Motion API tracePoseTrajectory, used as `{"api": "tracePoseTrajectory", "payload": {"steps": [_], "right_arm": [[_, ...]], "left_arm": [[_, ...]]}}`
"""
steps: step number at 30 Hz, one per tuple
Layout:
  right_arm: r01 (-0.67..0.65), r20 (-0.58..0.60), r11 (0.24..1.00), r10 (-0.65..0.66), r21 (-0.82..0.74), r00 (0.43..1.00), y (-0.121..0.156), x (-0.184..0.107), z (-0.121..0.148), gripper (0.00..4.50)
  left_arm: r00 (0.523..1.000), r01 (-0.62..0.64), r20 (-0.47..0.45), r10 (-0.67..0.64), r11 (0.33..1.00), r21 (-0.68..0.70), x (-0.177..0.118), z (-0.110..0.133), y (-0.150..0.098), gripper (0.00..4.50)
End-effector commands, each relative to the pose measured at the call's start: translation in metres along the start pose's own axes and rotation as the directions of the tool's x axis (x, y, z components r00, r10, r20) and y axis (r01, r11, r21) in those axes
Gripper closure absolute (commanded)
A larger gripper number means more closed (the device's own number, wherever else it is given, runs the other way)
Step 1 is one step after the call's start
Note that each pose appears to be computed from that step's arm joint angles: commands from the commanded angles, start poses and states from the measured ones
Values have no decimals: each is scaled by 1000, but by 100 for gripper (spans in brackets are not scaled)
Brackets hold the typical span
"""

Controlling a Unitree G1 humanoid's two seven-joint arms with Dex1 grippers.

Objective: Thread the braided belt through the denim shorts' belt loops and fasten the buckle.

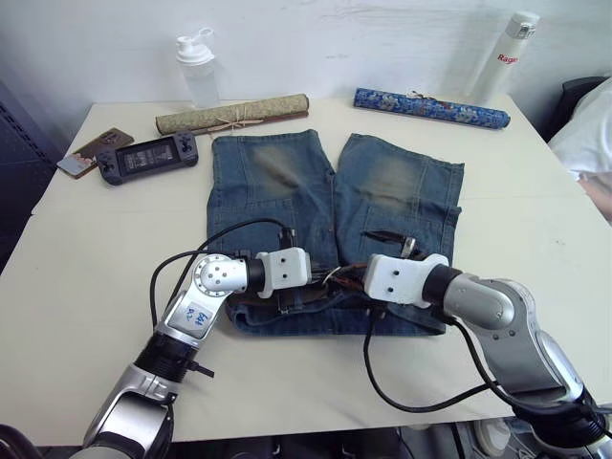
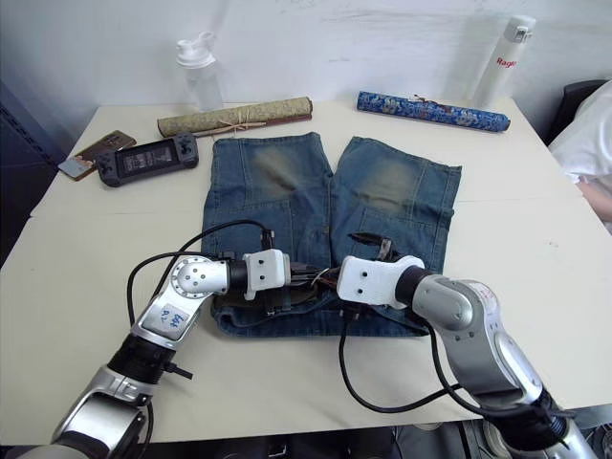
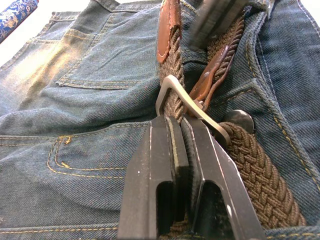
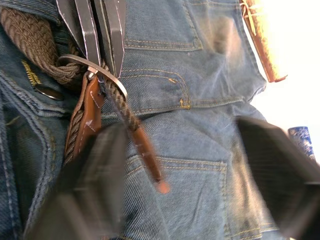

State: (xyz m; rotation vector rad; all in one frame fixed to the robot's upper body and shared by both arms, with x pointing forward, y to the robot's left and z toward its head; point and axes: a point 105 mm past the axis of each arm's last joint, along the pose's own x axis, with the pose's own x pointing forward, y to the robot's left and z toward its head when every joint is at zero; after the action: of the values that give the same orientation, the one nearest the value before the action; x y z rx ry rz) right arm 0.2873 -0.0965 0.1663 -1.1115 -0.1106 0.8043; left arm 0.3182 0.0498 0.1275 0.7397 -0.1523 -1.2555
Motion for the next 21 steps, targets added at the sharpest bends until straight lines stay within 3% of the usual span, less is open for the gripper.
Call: {"api": "tracePoseTrajectory", "payload": {"steps": [1, 4, 5, 10, 12, 13, 17, 21], "right_arm": [[16, 17, 999, -16, -43, 1000, -1, 0, 5, 273], [9, 15, 999, -8, -41, 1000, 2, 2, 3, 424], [8, 16, 999, -7, -38, 1000, 2, 2, 3, 438], [-1, 19, 1000, 1, -19, 1000, 8, 2, 4, 438], [0, 15, 1000, 0, -16, 1000, 9, 2, 3, 450], [6, 13, 1000, -6, -8, 1000, 9, 2, 3, 450], [15, 6, 1000, -15, 4, 1000, 10, 0, 2, 450], [33, -10, 999, -33, 12, 999, 10, -4, 0, 450]], "left_arm": [[1000, 12, 24, -13, 998, 55, 2, 12, -1, 450], [1000, 6, 23, -8, 997, 73, 2, 13, 0, 450], [1000, 6, 21, -8, 997, 79, 1, 13, 1, 450], [997, -53, 56, 47, 991, 119, 0, 20, 9, 450], [995, -68, 83, 61, 993, 92, -1, 23, 12, 376], [995, -70, 83, 62, 994, 88, -2, 23, 13, 366], [989, -119, 94, 117, 993, 15, -14, 24, 22, 214], [978, -174, 96, 183, 980, -99, -44, 23, 32, 214]]}}
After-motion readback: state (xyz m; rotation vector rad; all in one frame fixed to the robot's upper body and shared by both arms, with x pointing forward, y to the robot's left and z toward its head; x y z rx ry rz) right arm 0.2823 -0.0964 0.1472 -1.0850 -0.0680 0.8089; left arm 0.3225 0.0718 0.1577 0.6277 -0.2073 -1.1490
